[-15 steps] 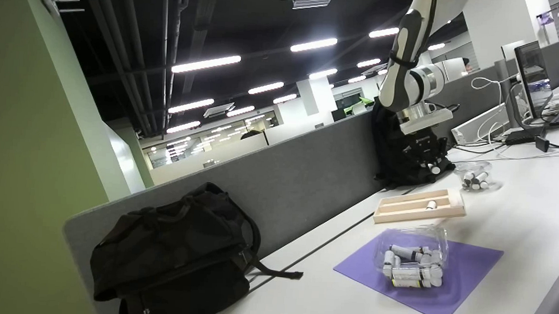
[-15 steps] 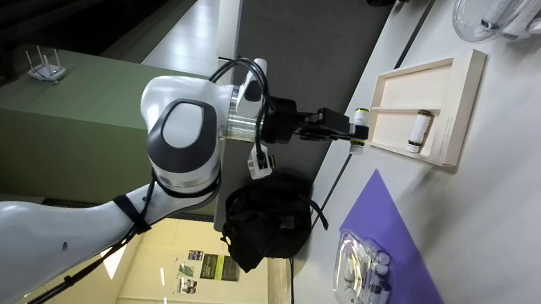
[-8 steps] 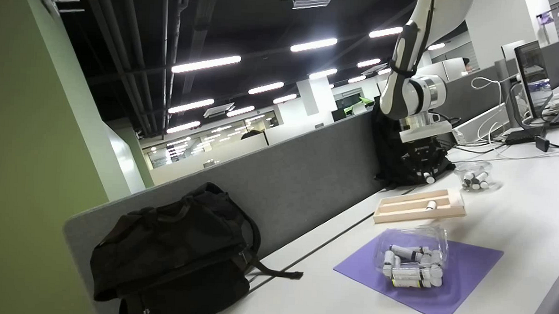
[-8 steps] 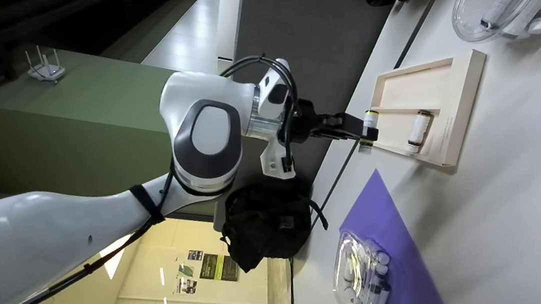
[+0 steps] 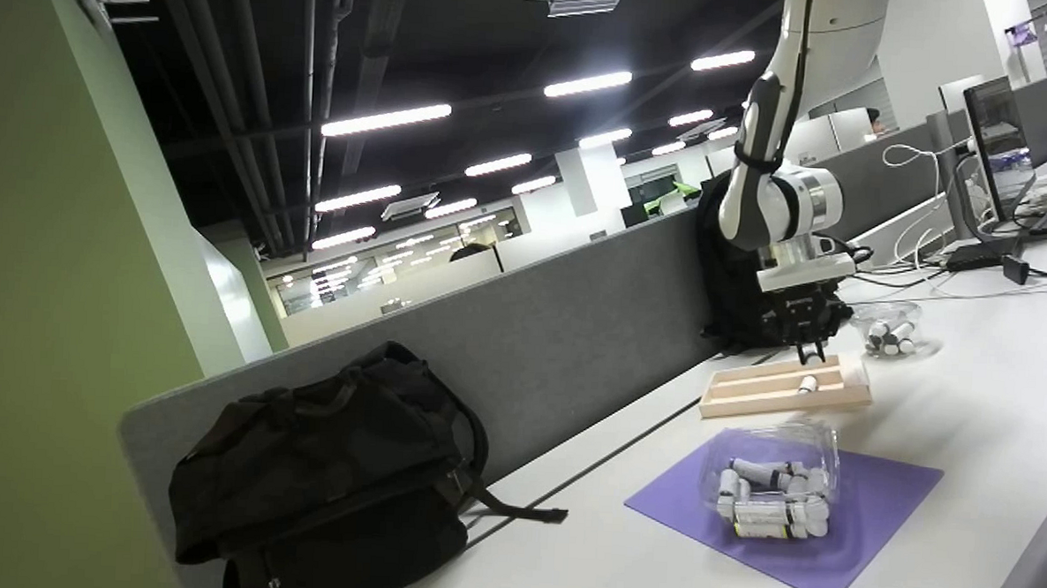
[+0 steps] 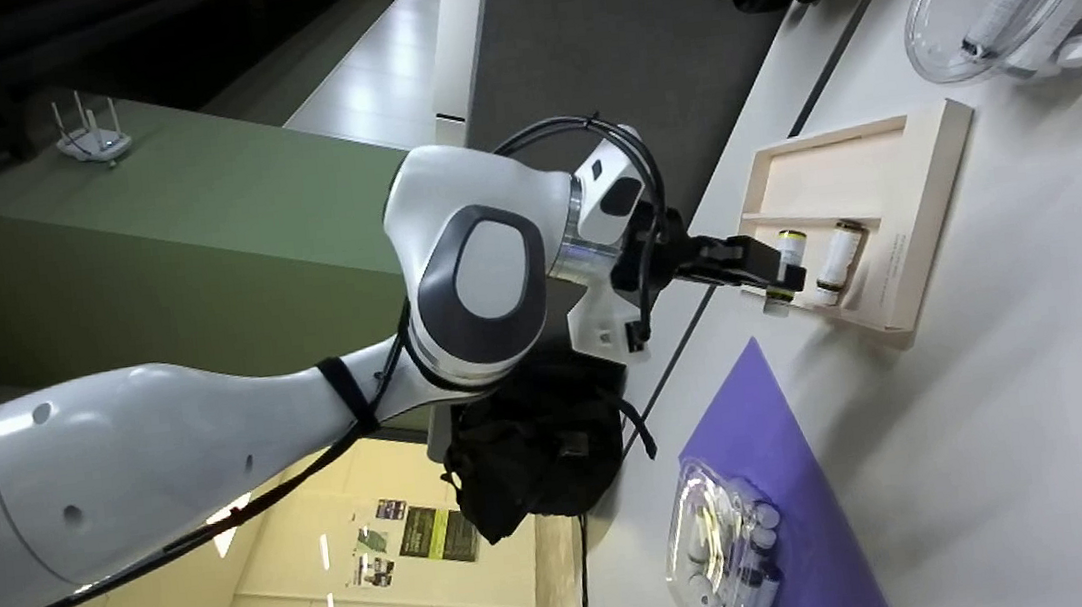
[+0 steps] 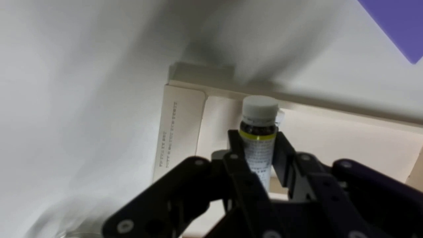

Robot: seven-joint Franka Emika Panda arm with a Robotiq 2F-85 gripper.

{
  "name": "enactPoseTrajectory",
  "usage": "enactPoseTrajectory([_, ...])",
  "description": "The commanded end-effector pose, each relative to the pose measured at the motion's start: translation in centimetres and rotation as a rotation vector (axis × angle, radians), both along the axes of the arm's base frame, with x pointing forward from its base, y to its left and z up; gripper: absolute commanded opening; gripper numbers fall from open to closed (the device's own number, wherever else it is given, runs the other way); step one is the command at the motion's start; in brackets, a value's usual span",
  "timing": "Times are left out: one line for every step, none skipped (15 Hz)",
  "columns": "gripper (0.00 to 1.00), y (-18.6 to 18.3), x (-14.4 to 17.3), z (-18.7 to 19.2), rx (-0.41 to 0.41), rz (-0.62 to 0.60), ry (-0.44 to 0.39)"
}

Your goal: Pick the bottle from the table and put it on the lower compartment of tray

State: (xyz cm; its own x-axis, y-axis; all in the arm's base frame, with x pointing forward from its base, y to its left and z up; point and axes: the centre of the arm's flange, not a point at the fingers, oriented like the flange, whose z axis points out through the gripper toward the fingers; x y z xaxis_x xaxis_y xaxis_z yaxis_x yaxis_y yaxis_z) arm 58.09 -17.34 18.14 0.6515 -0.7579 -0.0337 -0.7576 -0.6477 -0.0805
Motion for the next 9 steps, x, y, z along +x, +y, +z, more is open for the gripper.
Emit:
enactPoseTrajectory([0.11,-1.5,0.7,-1.0,0.006,-0.026,-0.006])
enactPoseTrajectory([0.11,-1.9,0.7,-1.3,0.005,-0.032,0.000])
enactPoseTrajectory([0.11,-2.2,0.7,-1.8,0.002,-0.038,0.002])
enactPoseTrajectory([0.11,-2.6,0.7,-2.2,0.001,-0.043,0.003])
enactPoseTrajectory([0.11,-2.9,0.7,-2.6,0.000,-0.048,0.002])
enactPoseTrajectory([0.11,-3.2,0.7,-3.0,-0.003,-0.051,-0.001])
enactPoseTrajectory([0.11,-3.4,0.8,-3.3,-0.006,-0.054,-0.004])
enactPoseTrajectory([0.11,-3.6,0.9,-3.6,-0.006,-0.055,-0.007])
enactPoseTrajectory([0.11,-3.8,1.0,-3.9,-0.008,-0.057,-0.008])
